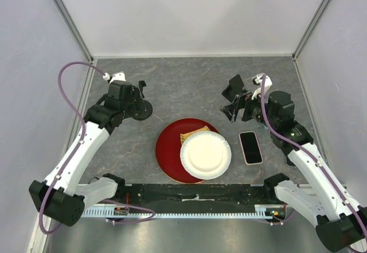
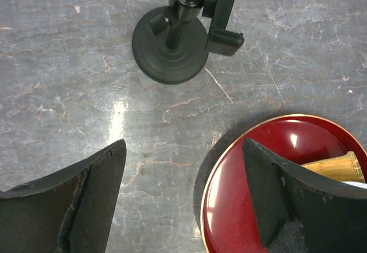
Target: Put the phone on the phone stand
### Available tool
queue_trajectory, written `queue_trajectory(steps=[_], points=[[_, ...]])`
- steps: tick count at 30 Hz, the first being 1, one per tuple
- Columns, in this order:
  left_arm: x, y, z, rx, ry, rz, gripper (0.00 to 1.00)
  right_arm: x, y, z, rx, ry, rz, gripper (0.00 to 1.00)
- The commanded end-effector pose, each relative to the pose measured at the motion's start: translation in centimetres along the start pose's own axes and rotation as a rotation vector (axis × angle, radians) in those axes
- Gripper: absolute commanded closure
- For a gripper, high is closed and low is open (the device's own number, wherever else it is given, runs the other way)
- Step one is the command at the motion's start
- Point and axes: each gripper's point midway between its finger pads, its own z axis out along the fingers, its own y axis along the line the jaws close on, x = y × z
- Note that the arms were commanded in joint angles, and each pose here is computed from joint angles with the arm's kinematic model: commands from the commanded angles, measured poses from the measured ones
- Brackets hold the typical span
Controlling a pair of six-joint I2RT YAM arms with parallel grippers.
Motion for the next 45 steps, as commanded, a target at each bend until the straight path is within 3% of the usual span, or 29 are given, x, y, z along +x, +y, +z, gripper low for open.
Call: queue_trajectory(steps=[1,10,18,23,29,31,35,36,45], points=[[-2.5,-2.7,1.7,0.097,-0.032,0.022,0.15,-0.7,0.8,0.4,-0.042,-0.028,0.001,0.02],[-2.9,-3.3,6.3,0.022,-0.004,0.084,0.22,0.2,-1.5,0.4,0.069,0.01,-0.043,0.02],[-5.3,-3.4,7.7,-0.012,-0.093,0.16,0.24,1.5,-2.9,1.0,0.124,0.056,-0.057,0.02],[-5.5,-3.8,8.7,-0.015,-0.083,0.186,0.32,2.3,-3.6,1.8,0.138,0.082,-0.055,0.02],[-5.8,-4.2,9.0,0.007,-0.113,0.19,0.53,2.9,-4.3,2.5,0.161,0.102,-0.052,0.02],[-6.0,-3.9,9.0,-0.008,-0.119,0.205,0.68,3.0,-4.3,2.8,0.158,0.106,-0.044,0.02],[-4.7,-4.0,9.3,0.022,-0.111,0.228,0.87,3.1,-3.3,3.1,0.108,0.107,-0.023,0.02],[-4.4,-4.1,9.3,0.036,-0.107,0.233,0.98,3.1,-2.9,3.1,0.094,0.105,-0.015,0.02],[-3.5,-8.9,6.9,0.349,-0.098,0.275,0.98,3.7,-2.0,4.0,0.094,0.132,0.054,0.02]])
